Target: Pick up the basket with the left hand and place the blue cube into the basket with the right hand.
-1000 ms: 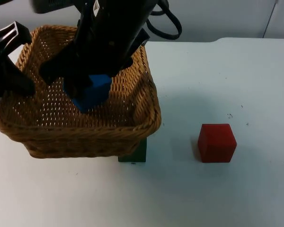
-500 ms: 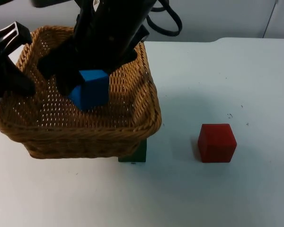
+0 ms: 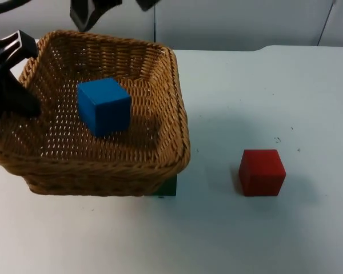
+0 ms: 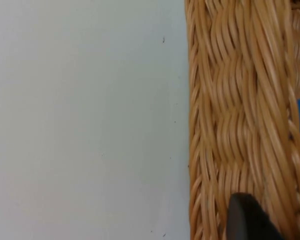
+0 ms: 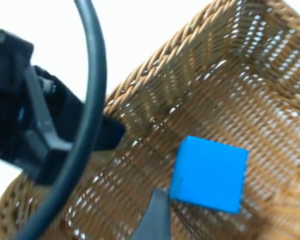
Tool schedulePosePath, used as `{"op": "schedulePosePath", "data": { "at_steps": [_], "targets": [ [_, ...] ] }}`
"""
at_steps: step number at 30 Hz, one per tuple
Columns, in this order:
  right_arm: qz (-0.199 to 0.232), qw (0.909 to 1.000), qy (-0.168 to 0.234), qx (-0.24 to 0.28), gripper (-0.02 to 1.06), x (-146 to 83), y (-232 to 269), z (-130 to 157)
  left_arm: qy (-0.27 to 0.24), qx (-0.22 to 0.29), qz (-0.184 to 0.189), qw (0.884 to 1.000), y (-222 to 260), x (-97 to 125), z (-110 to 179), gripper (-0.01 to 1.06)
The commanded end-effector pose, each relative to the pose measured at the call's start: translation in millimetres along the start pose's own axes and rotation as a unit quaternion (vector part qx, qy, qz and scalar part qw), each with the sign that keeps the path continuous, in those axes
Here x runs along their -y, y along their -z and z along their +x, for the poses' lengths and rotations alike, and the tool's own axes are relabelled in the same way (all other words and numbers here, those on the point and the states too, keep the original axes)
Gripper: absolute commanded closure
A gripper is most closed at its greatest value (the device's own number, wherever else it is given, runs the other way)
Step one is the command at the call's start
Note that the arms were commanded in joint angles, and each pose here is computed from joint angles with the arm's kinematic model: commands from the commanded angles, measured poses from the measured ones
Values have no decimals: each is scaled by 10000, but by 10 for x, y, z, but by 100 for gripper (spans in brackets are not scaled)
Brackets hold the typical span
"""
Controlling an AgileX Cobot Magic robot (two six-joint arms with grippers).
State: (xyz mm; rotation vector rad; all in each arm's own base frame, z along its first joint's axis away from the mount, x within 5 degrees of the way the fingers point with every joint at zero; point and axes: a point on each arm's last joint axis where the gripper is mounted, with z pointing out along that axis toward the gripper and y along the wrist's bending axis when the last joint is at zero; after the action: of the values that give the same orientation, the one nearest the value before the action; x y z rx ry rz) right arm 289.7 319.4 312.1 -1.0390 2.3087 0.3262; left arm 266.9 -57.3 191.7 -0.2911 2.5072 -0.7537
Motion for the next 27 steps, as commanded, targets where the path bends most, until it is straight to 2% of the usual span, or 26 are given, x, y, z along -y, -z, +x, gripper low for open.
{"op": "schedulePosePath", "data": {
  "at_steps": [1,10,20,23,27],
  "targets": [
    [31,9999,105,89,27,-10,220,-29,94,113,44,9999,54,-11,-34,105],
    [56,9997,128,207,27,-4,513,151,122,267,-223,9993,166,-258,-142,105],
    [22,9995,-87,295,27,-13,623,691,-43,367,-472,9982,228,-459,-208,105],
    [0,9984,-244,515,27,-16,726,900,-213,220,-524,9982,154,-512,-192,105],
    [-12,9972,-353,657,27,-17,856,1046,-119,118,-571,9982,63,-577,-180,105]
  ]
}}
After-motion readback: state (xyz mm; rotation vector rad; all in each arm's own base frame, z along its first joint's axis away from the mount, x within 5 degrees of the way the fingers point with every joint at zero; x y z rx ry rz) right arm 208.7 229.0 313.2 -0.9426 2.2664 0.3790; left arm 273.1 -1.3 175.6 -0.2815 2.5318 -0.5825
